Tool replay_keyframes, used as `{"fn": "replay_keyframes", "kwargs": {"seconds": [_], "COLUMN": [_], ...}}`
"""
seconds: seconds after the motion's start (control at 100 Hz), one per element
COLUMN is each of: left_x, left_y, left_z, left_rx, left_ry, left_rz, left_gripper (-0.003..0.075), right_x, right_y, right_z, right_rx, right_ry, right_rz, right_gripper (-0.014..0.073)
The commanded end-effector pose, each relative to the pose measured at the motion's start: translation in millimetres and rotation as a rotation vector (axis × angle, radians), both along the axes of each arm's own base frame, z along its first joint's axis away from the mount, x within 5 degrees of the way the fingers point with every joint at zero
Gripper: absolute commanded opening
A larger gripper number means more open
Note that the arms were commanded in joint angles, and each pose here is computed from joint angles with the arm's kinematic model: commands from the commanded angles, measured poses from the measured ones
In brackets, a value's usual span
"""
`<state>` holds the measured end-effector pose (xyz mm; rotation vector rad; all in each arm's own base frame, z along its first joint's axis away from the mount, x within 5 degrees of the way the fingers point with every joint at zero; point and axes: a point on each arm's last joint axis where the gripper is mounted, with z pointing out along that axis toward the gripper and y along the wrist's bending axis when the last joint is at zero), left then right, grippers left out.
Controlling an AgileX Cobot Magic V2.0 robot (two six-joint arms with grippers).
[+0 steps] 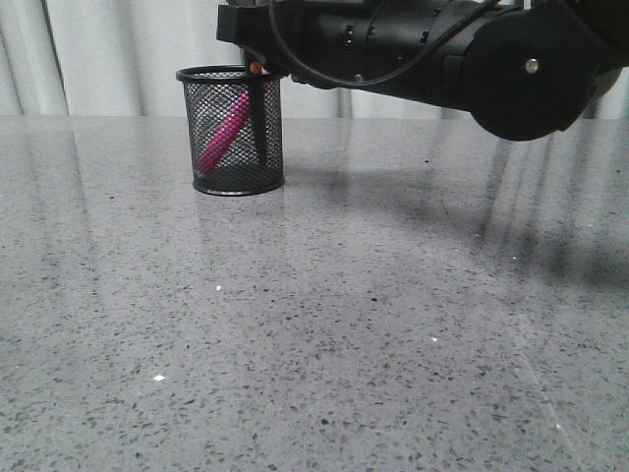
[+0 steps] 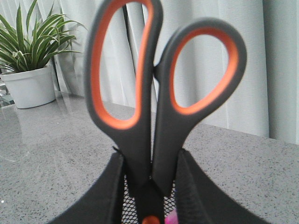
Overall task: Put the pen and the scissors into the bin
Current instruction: 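Lower the scissors into the cup and open the right gripper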
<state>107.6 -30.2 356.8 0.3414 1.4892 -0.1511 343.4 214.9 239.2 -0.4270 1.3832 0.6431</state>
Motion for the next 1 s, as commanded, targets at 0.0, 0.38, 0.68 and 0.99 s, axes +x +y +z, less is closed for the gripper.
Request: {"fn": "replay_keyframes", "kwargs": {"seconds": [0.0, 0.38, 0.68, 0.99], "left_x": [-1.0, -1.0, -1.0, -1.0], "left_y": [1.3, 1.3, 1.3, 1.3], "left_z": [10.2, 10.2, 10.2, 10.2], "left_rx": [-0.032, -0.032, -0.032, -0.032], "left_ry": [-0.03, -0.03, -0.03, -0.03], "left_rz": [0.013, 0.013, 0.013, 0.013], "left_gripper": [-0.0022, -0.0022, -0.0022, -0.0022], "right_x": [-3.6, -3.6, -3.7, -3.8], "right_y": [-4.3, -4.3, -4.3, -4.4], "right_z": [32.7, 32.7, 33.2, 33.4], "right_rx": [0.075, 0.075, 0.079, 0.081], "right_ry": [-0.129, -0.129, -0.134, -0.136], "right_rz": [0.001, 0.001, 0.002, 0.002], "right_gripper": [-0.0067, 0.0071, 0.0258, 0.0259]}}
